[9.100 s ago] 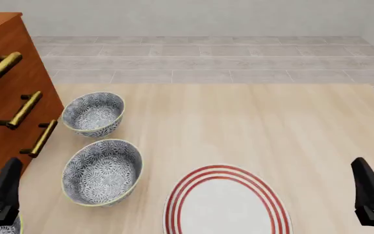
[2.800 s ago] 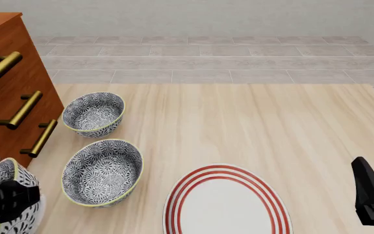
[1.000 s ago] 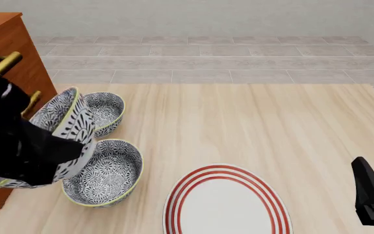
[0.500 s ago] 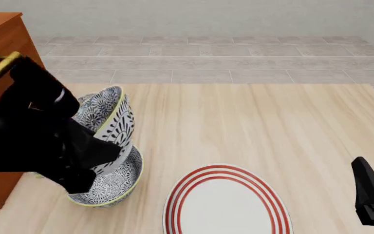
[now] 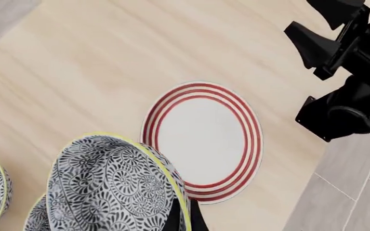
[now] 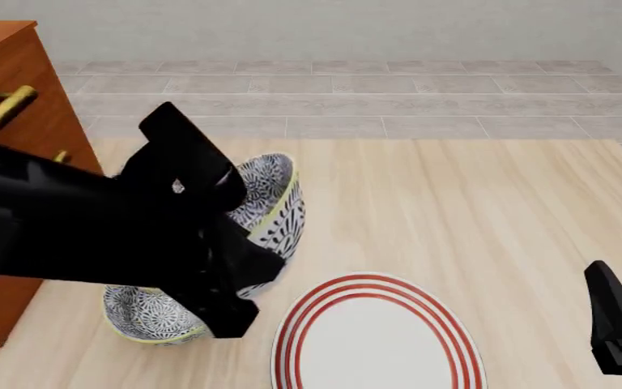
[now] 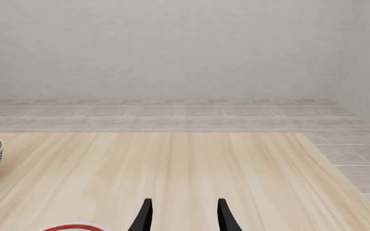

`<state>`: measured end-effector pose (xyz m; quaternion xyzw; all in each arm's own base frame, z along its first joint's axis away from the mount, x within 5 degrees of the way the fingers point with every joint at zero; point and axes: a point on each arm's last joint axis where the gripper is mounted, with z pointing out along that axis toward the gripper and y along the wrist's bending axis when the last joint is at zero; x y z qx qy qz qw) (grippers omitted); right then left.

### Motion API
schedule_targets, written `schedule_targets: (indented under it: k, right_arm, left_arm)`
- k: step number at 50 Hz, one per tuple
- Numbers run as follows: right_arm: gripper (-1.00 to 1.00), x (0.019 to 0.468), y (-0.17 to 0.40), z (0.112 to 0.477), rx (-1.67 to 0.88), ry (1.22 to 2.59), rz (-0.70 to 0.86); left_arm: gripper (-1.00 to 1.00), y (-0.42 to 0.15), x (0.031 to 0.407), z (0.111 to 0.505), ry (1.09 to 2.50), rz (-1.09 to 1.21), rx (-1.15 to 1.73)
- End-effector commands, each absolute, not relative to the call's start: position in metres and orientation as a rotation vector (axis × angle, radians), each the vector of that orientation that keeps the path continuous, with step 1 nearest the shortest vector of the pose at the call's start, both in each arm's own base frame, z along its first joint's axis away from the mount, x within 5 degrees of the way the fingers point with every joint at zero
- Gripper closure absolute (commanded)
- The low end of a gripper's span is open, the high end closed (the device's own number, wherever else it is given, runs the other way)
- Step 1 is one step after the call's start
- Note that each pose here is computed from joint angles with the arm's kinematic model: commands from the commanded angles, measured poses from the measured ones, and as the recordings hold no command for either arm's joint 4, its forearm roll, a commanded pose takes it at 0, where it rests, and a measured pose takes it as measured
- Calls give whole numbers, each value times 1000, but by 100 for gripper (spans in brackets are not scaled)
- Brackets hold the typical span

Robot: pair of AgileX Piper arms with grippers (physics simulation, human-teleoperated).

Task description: Put the bowl at the front on the plate.

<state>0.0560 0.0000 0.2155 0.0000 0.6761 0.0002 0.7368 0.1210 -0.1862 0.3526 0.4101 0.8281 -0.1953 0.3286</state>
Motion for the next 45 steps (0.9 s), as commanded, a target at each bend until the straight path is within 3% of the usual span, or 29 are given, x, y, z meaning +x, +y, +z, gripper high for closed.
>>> schedule_targets:
  k: [1,22,45]
  right_arm:
    - [-100,56,0,215,0,1485,0]
    - [-100,56,0,215,0,1485,0]
    - [-100,56,0,215,0,1485,1]
  left_arm:
    - [100,-211,120,350,2139,-541,1137]
    - [100,-259,107,335,2136,-602,1242]
    - [100,-273,105,324,2131,-602,1279]
